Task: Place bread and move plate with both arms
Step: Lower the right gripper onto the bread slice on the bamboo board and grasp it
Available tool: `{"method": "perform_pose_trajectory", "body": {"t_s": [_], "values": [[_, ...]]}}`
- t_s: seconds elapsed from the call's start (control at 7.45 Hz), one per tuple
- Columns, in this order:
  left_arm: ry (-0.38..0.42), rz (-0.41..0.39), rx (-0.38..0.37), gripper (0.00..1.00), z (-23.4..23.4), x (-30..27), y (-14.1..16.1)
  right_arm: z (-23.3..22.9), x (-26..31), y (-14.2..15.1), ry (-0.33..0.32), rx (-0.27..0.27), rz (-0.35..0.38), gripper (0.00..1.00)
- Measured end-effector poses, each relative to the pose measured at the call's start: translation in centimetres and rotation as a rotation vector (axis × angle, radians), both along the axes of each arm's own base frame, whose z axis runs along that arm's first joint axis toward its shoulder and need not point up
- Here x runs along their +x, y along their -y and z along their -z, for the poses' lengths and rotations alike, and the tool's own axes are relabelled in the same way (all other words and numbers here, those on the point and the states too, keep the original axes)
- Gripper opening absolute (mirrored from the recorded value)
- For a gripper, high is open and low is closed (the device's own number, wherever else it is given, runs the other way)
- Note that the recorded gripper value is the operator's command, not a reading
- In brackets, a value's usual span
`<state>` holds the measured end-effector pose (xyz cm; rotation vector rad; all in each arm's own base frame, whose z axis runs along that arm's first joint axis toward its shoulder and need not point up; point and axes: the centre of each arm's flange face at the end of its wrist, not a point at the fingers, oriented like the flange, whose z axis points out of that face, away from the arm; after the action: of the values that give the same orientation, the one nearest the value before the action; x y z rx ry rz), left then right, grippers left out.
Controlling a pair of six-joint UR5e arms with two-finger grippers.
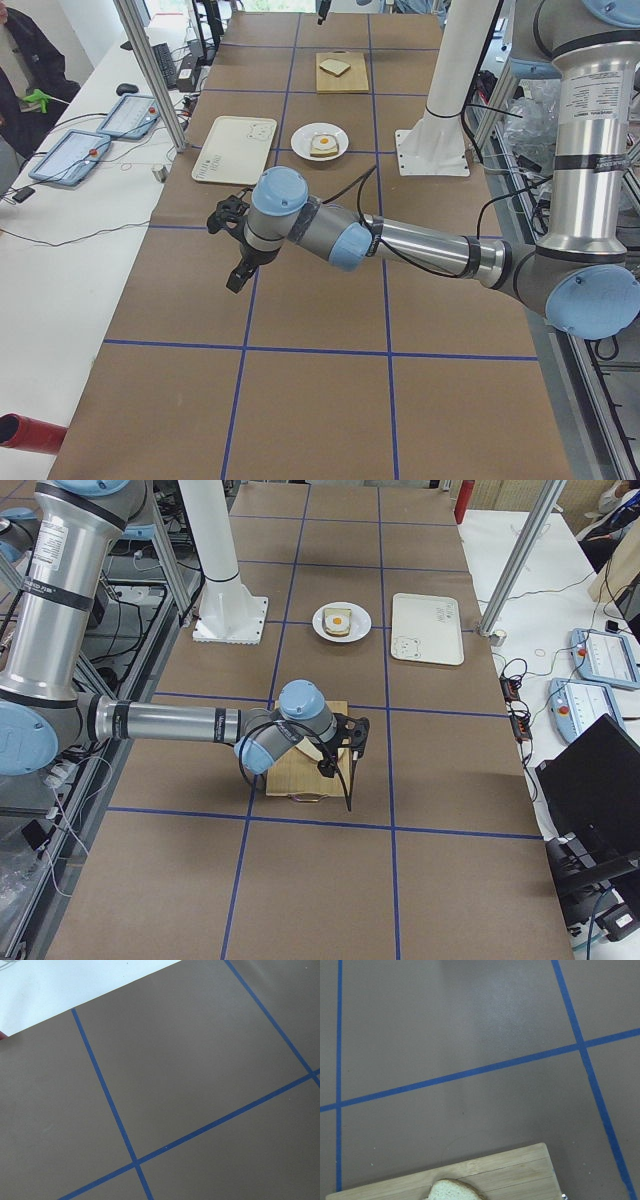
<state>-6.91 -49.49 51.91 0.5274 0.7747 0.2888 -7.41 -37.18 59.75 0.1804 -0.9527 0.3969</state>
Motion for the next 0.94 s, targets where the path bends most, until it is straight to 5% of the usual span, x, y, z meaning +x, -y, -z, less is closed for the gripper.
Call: {"method": "perform_pose_trajectory", "body": {"t_s": [0.27, 0.67, 0.94], "values": [[0.000, 0.000, 0.001, 0.98, 0.0, 0.0, 0.0, -0.8, -3.8, -2.3, -0.018, -0.036, -0.057, 0.88], [0.000, 0.000, -0.005, 0.98, -0.6, 0.0, -0.6, -1.1, -8.7, -4.5, -0.066, -0.051, -0.092, 0.62], [-0.001, 0.001, -0.002, 0.98, -0.8, 0.0, -0.7, -0.8, -10.5, -5.0, -0.076, -0.037, -0.090, 0.62]]}}
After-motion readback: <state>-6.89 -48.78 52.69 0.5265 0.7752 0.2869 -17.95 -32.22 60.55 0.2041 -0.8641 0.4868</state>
